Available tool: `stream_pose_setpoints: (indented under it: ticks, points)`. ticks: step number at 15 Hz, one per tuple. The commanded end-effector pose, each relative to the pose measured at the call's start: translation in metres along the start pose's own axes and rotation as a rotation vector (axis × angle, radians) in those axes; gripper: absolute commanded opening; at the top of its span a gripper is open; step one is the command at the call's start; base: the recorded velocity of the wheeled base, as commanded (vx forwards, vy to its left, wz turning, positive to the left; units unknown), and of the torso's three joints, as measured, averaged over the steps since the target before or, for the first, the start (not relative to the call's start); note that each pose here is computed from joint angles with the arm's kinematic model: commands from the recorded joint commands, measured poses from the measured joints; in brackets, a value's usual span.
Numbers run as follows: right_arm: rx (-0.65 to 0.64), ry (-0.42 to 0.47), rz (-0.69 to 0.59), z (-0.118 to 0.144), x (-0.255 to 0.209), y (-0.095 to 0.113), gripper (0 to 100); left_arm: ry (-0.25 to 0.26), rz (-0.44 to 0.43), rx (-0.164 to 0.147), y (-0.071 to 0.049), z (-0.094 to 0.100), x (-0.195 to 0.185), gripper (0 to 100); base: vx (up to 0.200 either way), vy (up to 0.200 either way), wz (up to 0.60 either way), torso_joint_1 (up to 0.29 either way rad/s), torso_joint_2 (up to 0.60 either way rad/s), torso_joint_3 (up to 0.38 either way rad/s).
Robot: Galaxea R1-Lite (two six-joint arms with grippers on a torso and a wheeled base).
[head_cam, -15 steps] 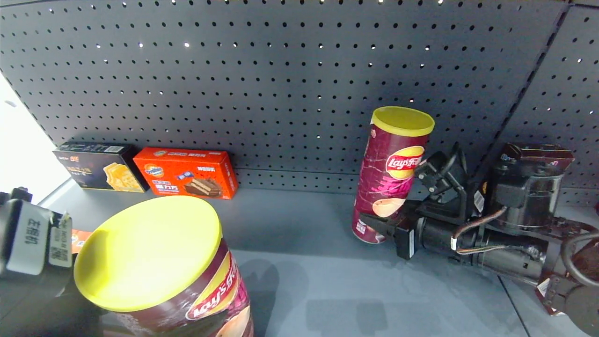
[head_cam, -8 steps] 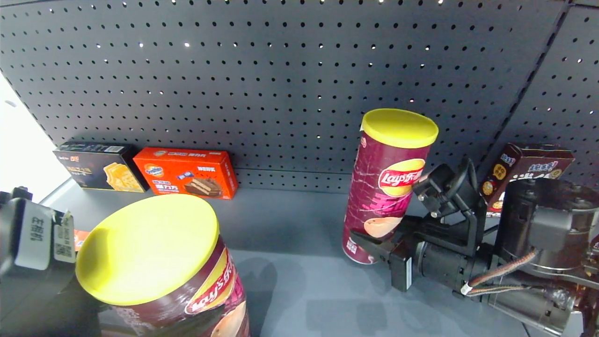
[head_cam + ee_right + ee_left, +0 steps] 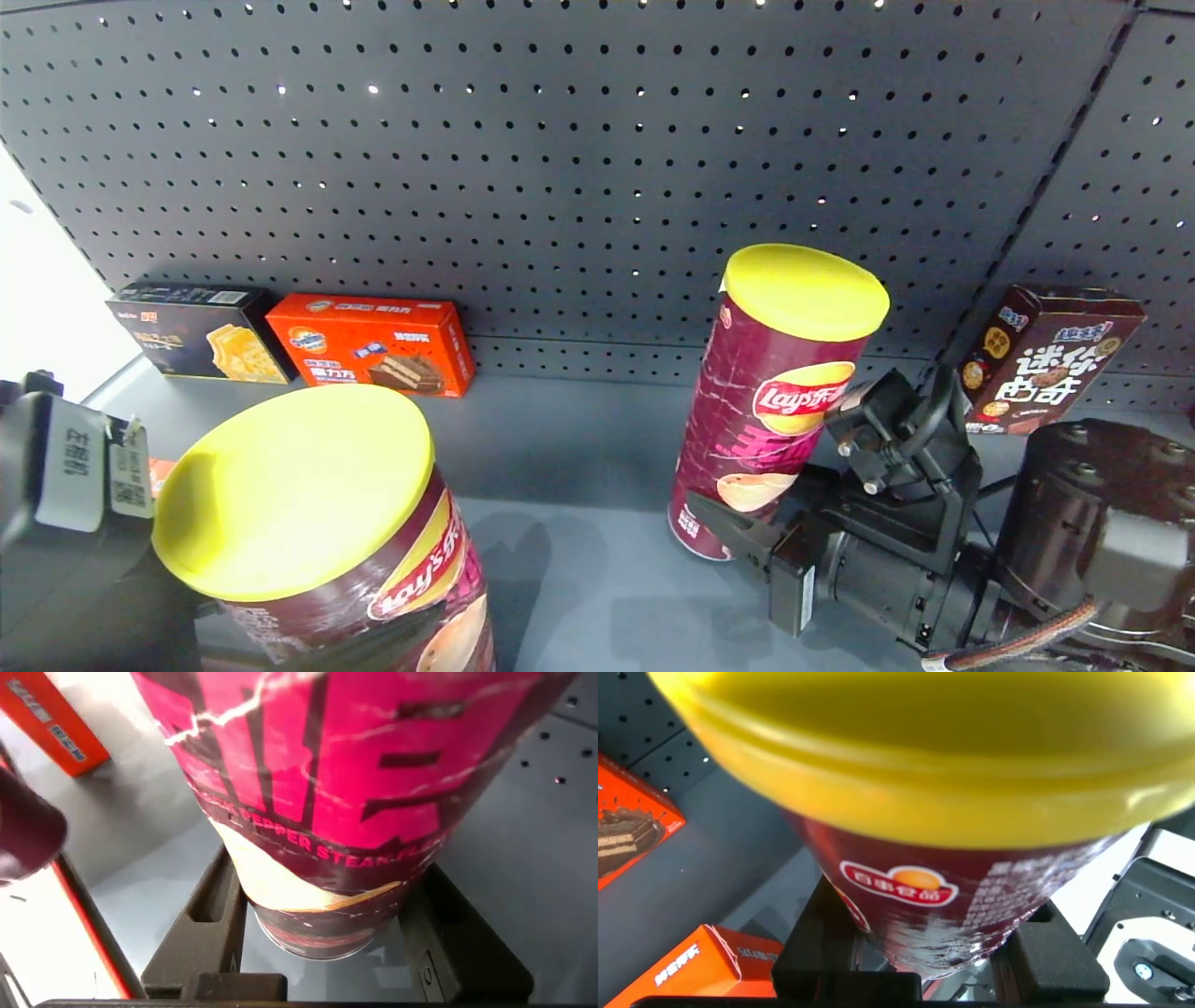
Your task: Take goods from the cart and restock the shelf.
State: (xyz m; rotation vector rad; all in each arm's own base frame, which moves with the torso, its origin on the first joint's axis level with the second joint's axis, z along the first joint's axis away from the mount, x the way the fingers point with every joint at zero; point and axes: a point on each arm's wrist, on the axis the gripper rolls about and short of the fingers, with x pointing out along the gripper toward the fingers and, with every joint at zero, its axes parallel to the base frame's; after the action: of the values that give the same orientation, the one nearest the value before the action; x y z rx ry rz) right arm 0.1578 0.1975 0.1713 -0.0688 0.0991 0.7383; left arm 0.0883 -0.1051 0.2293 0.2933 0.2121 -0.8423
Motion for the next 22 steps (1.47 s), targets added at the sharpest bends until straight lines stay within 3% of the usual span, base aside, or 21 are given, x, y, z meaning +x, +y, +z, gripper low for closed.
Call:
stream_pose_setpoints:
  ticks: [1,7,22]
  points:
    - [-0.006,0.036,0.005,-0.011,0.001,0.003,0,0.002,0.001,0.0,0.0,0.001,0.001,0,0.0,0.0,0.0,0.0,0.0,0.0]
    - [-0.014,0.067,-0.031,-0.021,-0.007,0.003,0,0.018,0.009,0.001,0.0,0.0,0.006,0,0.0,0.0,0.0,0.0,0.0,0.0]
    - [0.018,0.1,0.02,-0.033,-0.019,0.025,0,0.039,0.019,-0.005,0.002,-0.001,0.012,0,0.0,0.0,0.0,0.0,0.0,0.0]
